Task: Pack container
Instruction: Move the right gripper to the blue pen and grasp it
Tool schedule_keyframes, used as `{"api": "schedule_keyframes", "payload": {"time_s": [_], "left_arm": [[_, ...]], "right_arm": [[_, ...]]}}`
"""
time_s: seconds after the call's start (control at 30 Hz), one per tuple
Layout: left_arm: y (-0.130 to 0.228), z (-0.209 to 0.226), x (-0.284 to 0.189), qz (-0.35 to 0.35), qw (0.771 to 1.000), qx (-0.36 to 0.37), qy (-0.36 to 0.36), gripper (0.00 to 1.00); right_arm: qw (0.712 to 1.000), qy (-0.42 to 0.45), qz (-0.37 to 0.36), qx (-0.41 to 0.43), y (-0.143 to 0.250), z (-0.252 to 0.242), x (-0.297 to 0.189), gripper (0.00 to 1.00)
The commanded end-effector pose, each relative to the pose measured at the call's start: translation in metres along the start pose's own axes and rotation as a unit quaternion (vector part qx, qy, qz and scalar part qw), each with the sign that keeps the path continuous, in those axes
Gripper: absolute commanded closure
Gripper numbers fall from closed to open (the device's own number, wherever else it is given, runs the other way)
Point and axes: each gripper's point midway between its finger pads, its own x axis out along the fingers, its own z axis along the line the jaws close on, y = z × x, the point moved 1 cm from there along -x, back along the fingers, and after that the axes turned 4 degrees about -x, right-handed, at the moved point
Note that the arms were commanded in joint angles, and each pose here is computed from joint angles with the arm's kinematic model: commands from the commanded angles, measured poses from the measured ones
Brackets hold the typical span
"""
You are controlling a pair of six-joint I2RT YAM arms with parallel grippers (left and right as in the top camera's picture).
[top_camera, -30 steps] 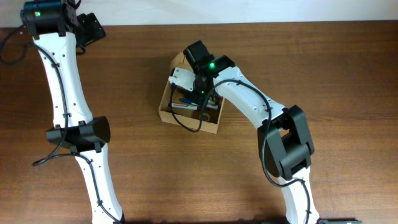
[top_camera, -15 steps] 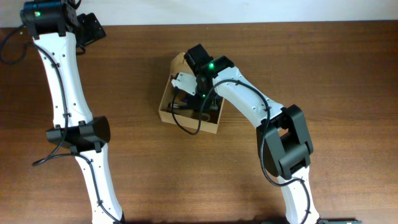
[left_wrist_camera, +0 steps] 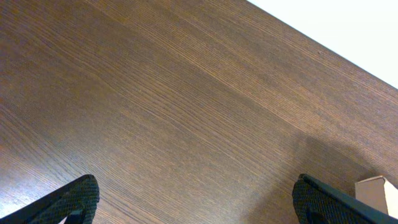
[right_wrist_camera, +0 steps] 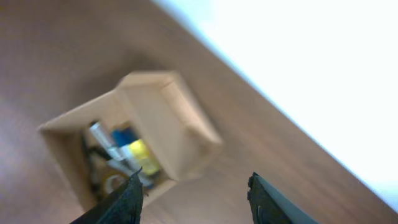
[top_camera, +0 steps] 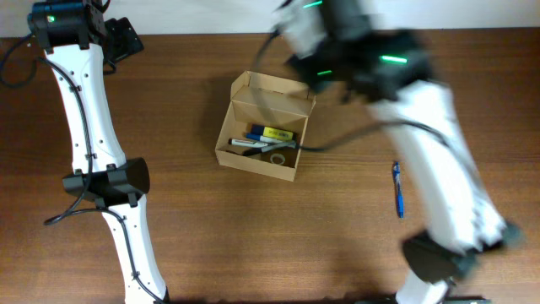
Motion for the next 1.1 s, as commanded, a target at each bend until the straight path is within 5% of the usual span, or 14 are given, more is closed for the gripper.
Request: {"api": "schedule_keyframes", "payload": {"time_s": [0.0, 0.2, 0.5, 0.77, 1.07], "left_arm": [[-0.002, 0.004, -0.001, -0.003, 1.000, 0.003, -0.005, 0.00], [-0.002, 0.004, -0.001, -0.003, 1.000, 0.003, -0.005, 0.00], [-0.002, 0.004, -0.001, -0.003, 1.000, 0.003, -0.005, 0.00], [-0.002, 0.004, -0.001, -0.003, 1.000, 0.003, -0.005, 0.00], [-0.002, 0.004, -0.001, -0.003, 1.000, 0.003, -0.005, 0.00]], "right_arm": [[0.991, 0.090, -0.007, 0.101, 0.035, -0.073, -0.054, 0.47], [0.951, 0.149, 0.067, 0.264, 0.154, -0.146, -0.047, 0.46], [0.889, -0.009, 0.250, 0.383, 0.312, -0.069, 0.046, 0.51], [0.865, -0.002, 0.330, 0.377, 0.383, -0.029, 0.072, 0.45], [0.840, -0.020, 0.368, 0.399, 0.418, 0.009, 0.078, 0.46]]}}
